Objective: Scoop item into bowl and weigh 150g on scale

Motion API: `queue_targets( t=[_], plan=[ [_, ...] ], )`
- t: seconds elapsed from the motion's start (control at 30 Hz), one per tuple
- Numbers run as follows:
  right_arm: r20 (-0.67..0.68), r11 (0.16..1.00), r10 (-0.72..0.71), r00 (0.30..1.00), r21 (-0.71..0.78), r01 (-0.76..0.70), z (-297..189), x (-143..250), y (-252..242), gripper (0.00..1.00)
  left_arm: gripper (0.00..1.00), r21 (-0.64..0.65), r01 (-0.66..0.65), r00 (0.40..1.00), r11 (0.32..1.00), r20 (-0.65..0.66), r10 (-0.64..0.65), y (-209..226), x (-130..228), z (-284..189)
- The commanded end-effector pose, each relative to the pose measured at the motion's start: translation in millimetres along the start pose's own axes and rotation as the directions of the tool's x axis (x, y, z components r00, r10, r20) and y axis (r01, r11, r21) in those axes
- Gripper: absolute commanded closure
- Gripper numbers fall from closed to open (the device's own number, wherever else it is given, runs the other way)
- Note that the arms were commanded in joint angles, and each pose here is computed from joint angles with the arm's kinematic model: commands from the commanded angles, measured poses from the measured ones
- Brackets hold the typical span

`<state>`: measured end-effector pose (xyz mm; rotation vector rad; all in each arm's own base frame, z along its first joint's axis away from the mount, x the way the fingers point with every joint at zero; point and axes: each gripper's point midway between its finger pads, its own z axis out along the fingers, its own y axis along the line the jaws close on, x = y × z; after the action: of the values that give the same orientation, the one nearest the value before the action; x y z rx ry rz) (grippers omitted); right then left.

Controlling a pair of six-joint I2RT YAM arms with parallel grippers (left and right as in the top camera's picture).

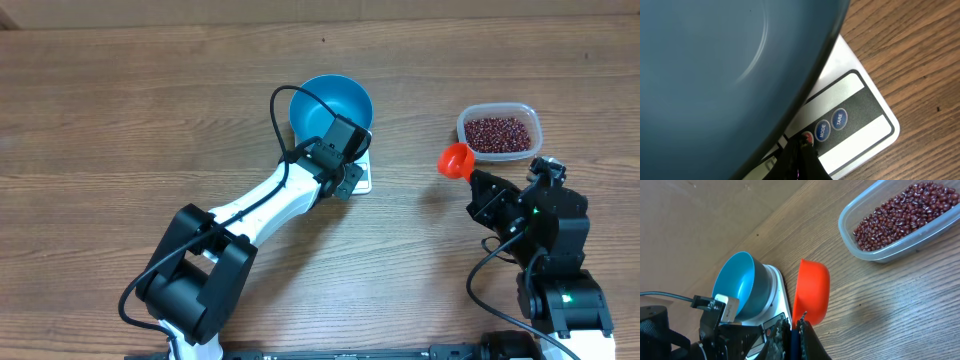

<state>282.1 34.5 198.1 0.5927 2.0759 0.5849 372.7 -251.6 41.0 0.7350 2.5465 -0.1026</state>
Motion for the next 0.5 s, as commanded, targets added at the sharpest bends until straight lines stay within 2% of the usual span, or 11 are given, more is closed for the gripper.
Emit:
queue_targets(
  t=[0.0, 0.47],
  plan=[
    [0.047, 1.000, -0.010, 0.999, -0.014, 0.010, -6.7, -15.9, 9.5, 0.96, 0.96, -0.009, -0.032, 0.999, 0.999, -0.018, 0.032, 1.0, 7.3, 5.1],
    [0.047, 1.000, -0.006, 0.999, -0.014, 0.006, -6.7, -15.9, 9.4, 0.96, 0.96, -0.008, -0.047, 0.996, 0.999, -0.073, 0.046, -0.1, 23.3, 23.0]
  ],
)
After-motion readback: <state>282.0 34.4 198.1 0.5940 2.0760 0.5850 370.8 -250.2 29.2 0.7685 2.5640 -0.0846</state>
